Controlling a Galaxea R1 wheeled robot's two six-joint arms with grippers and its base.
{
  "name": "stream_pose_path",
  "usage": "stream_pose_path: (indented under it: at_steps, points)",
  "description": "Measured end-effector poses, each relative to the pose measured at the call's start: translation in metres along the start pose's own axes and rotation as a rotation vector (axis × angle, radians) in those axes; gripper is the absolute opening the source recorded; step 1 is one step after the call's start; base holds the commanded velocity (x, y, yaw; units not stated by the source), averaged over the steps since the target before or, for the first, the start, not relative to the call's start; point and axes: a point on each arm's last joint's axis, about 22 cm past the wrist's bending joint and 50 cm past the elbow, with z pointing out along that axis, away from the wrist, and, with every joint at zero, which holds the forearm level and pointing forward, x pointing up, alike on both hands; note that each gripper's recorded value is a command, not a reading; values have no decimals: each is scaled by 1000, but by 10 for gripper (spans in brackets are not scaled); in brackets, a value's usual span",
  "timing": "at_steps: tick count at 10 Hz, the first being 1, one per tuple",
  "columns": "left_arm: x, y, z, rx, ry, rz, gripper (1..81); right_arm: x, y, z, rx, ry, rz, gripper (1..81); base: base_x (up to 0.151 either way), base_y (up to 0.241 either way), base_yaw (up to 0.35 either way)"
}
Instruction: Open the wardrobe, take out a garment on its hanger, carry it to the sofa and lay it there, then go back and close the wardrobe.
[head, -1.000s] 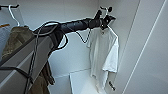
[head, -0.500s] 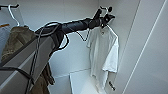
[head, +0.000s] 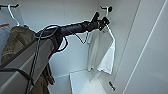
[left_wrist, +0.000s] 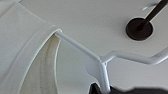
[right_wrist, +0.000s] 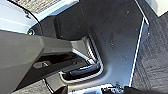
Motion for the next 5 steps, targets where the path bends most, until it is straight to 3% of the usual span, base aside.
stream_pose_path:
  at_steps: [2,5]
  points:
    - [9,1,-9,7,-2,7,10,0,0,0,0,1,0,811,0,0,0]
    - [43,40,-28,-18,24,71,10,1,5,-1,-5,2,-2,811,0,0,0]
